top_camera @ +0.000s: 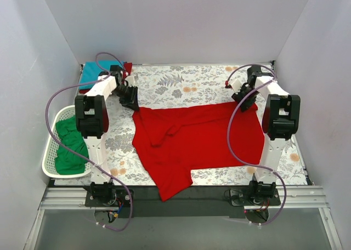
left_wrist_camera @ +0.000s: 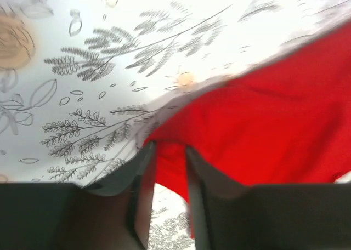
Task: Fold and stack the t-shirts
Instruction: Fold the tshirt
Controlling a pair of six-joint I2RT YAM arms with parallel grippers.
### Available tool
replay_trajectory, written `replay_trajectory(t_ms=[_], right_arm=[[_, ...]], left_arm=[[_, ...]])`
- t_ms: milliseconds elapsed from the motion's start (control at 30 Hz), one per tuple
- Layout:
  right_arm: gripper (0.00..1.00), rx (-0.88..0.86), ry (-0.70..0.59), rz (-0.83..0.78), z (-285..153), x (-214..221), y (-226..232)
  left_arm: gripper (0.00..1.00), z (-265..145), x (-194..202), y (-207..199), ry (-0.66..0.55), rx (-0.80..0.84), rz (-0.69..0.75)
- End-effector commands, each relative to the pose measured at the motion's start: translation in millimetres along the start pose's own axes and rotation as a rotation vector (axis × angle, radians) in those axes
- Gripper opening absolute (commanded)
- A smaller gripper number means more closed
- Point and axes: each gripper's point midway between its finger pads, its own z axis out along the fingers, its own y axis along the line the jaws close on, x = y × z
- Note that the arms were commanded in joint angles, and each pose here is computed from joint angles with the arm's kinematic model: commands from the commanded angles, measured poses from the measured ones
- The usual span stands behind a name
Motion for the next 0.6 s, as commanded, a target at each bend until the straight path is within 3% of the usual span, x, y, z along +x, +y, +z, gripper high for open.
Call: replay_trajectory(t_ms=[0,133,400,567], right_arm=[[0.37,0.057,-0.068,0.062,-63.7,-3.8,6.4],[0.45,0.043,-0.071,0.193,-78.4,10.0,2.8],[0.49,-0.017,-0.086,0.499,-77.1,36.5,-12.6],[0.54,-0.027,-0.070,0.562,-67.6,51.0,-18.4]], left_arm=[[0.30,-60.8,-38.1,-51.9,-0.165,0.163,0.156],[0.36,-67.5,-29.1,-108.0,-0.184,0.191,0.339],[0.42,-21.8,1.1,-187.8,-0.090,0.159,0.650],[0.41,10.3,26.0,-189.0,0.033,0.114,0.711]])
